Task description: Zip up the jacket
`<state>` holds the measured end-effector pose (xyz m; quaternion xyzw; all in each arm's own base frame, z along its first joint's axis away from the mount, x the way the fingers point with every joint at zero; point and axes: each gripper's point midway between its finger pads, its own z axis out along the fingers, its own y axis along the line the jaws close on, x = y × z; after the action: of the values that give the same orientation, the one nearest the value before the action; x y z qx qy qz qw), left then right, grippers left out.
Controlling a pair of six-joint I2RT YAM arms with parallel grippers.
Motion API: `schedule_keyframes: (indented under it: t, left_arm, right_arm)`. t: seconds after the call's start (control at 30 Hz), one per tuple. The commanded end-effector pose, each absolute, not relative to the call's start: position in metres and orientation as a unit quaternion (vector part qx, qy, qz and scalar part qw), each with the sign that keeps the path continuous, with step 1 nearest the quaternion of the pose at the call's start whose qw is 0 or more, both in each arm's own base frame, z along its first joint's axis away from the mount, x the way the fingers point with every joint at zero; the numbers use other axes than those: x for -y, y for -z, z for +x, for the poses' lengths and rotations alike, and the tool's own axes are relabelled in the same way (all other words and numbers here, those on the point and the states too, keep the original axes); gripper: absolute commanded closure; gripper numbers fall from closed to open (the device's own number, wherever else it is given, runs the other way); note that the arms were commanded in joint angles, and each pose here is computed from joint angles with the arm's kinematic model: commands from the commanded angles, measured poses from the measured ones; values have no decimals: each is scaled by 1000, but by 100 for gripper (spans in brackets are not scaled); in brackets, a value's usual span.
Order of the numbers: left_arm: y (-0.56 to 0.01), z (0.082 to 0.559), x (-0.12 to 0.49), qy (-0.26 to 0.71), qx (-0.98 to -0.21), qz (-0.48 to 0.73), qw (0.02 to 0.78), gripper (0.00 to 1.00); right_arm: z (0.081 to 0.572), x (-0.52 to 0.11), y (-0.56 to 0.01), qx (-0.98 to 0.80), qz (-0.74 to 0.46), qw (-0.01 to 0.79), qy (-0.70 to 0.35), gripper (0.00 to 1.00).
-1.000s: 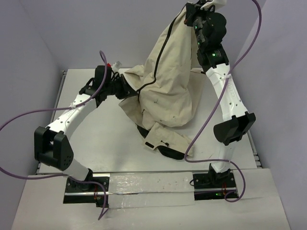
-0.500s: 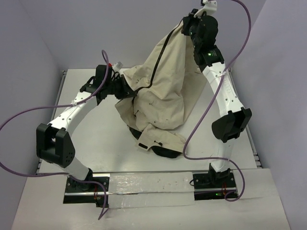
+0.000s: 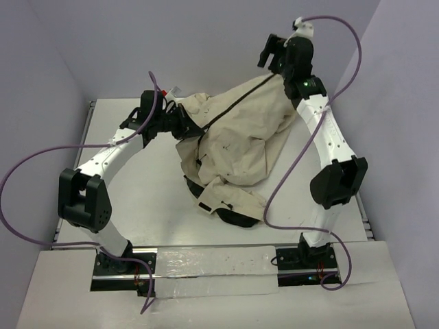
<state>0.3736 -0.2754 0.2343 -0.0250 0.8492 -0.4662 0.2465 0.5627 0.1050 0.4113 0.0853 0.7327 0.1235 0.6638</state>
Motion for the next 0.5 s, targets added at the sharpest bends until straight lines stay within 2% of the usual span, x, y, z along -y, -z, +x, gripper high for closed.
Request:
schedule_keyframes:
  t: [0.0, 0.07, 0.3, 0.47]
  left_arm:
    - [-262, 384, 284, 498, -824, -16, 271, 100]
    - [-259, 385, 284, 499, -825, -19, 266, 100]
    - [-260, 389, 290, 511, -820, -22, 258, 100]
    - [-264, 390, 291, 515, -817, -23, 259, 100]
  right_arm:
    - [494, -158, -402, -750, 30, 648, -130, 10]
    - [460, -188, -357, -777, -9, 618, -119, 12]
    - [368, -286, -278, -807, -109, 554, -169, 16]
    - [356, -314, -241, -829, -127, 523, -153, 14]
